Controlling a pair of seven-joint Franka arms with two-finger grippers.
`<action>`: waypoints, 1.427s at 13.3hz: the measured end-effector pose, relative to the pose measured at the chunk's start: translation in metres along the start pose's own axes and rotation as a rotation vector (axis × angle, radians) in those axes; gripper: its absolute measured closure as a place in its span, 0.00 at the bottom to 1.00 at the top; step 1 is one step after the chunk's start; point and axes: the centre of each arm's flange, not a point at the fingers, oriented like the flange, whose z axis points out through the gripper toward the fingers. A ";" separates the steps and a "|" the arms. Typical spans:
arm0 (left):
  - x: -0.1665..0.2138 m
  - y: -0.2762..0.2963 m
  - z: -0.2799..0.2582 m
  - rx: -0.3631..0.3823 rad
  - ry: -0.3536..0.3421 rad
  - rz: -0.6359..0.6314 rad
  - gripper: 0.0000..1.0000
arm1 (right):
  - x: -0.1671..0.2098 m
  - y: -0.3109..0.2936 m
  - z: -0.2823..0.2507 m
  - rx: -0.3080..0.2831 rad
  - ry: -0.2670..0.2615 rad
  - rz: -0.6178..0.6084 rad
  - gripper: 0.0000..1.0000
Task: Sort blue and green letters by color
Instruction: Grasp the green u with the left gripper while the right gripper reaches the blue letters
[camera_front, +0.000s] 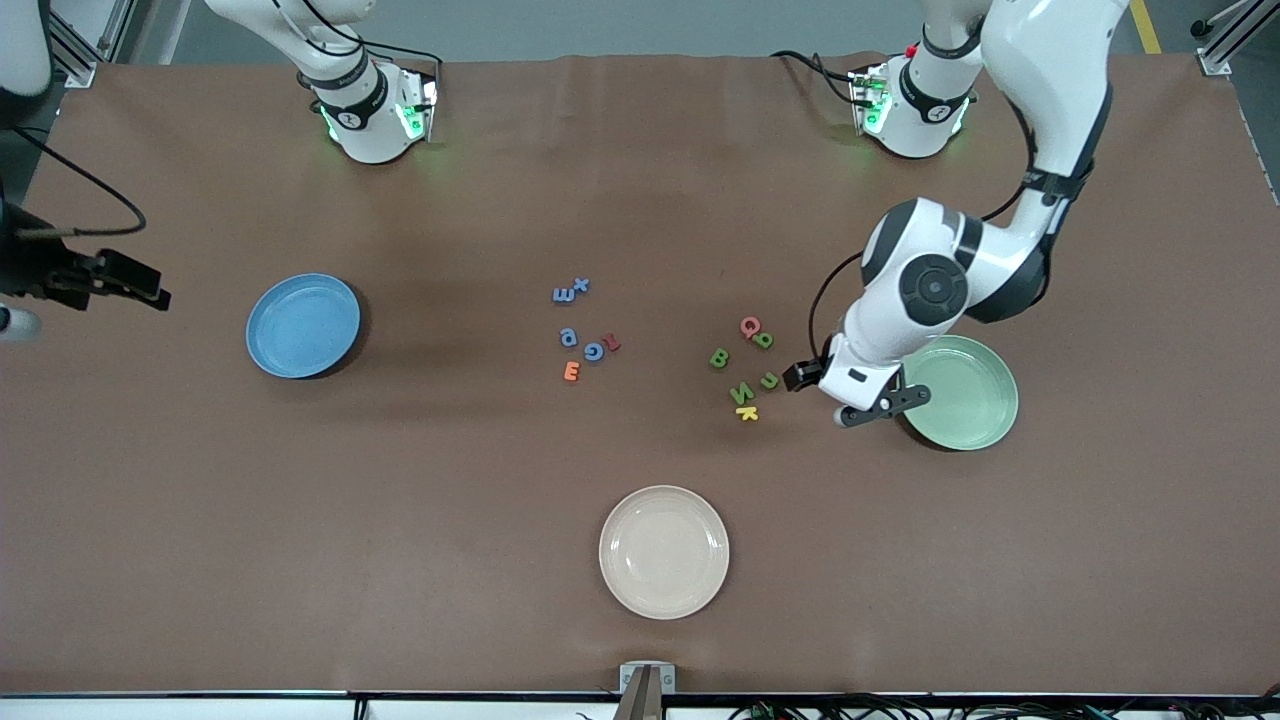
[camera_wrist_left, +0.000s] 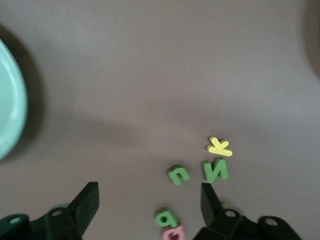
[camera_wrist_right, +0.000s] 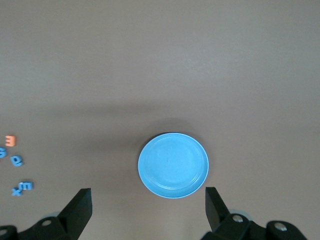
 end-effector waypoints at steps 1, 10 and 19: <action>-0.004 0.005 0.011 0.002 -0.004 -0.052 0.19 | 0.006 -0.002 0.009 0.000 -0.016 -0.004 0.00; -0.030 0.030 0.082 0.006 -0.018 -0.382 0.35 | 0.017 -0.089 0.036 -0.008 -0.060 0.009 0.00; -0.029 0.028 0.104 0.004 -0.025 -0.388 0.74 | -0.022 -0.267 0.136 0.093 -0.046 0.024 0.00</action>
